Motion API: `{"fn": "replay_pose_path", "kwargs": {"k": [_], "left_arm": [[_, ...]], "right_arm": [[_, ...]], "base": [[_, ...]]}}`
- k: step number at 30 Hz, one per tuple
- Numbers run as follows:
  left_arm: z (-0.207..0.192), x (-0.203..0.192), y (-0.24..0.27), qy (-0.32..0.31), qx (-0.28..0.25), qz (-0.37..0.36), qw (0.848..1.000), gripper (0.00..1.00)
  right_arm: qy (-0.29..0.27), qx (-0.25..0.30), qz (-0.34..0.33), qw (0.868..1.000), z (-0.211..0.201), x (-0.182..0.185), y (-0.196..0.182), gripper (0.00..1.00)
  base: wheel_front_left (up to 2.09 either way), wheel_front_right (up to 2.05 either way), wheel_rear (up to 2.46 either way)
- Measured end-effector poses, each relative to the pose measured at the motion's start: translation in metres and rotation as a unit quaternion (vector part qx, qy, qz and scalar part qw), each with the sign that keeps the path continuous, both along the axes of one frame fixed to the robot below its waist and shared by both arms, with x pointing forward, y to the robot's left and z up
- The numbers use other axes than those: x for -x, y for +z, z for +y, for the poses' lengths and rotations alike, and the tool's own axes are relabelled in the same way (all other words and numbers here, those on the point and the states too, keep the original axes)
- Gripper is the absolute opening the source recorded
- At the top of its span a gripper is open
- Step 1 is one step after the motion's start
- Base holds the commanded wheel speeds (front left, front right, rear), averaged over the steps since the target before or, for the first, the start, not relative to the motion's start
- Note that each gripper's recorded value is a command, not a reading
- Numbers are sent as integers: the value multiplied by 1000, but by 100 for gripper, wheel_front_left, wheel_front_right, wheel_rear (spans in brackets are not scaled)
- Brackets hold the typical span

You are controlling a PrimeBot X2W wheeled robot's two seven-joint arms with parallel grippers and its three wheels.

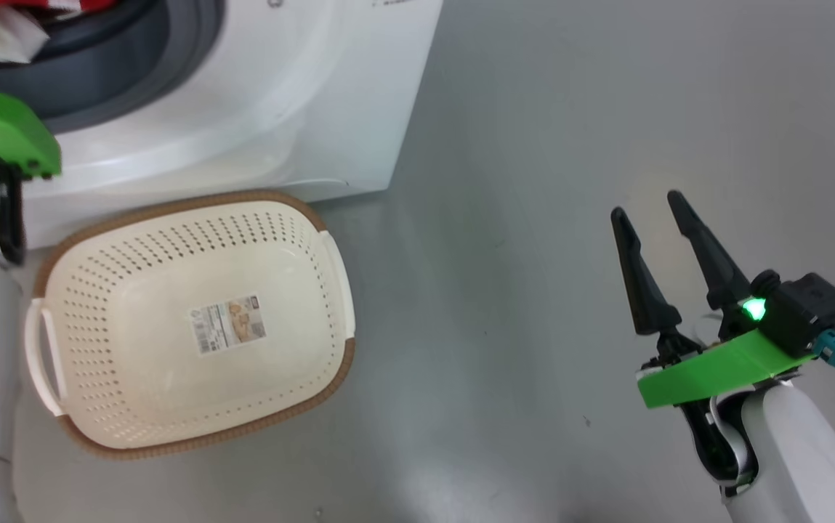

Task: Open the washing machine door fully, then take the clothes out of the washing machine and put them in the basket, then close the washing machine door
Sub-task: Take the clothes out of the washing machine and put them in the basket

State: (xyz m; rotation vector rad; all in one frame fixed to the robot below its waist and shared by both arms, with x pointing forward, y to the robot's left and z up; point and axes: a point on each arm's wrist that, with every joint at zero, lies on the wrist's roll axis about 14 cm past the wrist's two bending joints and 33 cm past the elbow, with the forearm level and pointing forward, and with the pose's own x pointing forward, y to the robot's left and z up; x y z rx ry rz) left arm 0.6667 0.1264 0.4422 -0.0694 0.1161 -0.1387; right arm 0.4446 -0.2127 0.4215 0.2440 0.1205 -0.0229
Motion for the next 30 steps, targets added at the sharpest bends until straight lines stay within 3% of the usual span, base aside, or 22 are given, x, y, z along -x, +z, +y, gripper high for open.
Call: {"fn": "replay_pose_path", "kwargs": {"k": [15,30], "left_arm": [[18,59,69,18,40,-94,995,0],[34,110,137,37,71,-202,976,0]], "right_arm": [[12,-7,-18,1000,10,25,21,100],[19,-11,-28,999,15,36,31,100]], "base": [[0,0,0],[0,0,0]]}}
